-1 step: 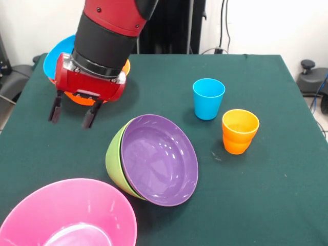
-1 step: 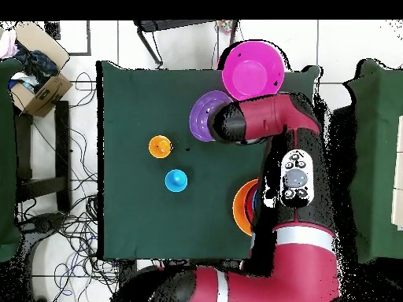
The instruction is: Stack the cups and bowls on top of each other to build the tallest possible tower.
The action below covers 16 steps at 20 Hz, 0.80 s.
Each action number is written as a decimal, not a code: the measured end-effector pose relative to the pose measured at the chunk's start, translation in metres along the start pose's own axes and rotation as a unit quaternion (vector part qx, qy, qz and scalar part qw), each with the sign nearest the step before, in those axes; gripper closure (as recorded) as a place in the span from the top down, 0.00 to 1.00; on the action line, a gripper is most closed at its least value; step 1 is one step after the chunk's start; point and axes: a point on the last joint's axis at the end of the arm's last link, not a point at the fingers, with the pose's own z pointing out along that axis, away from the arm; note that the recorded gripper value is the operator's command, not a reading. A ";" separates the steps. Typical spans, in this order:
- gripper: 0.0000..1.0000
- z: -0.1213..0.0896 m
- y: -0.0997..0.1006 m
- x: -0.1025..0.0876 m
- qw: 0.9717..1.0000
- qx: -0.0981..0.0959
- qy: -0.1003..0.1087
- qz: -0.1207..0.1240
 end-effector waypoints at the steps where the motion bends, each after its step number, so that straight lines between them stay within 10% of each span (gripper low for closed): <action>1: 1.00 -0.003 0.001 -0.002 1.000 0.001 -0.001 -0.001; 16: 1.00 -0.040 0.035 -0.052 0.999 0.019 -0.040 -0.021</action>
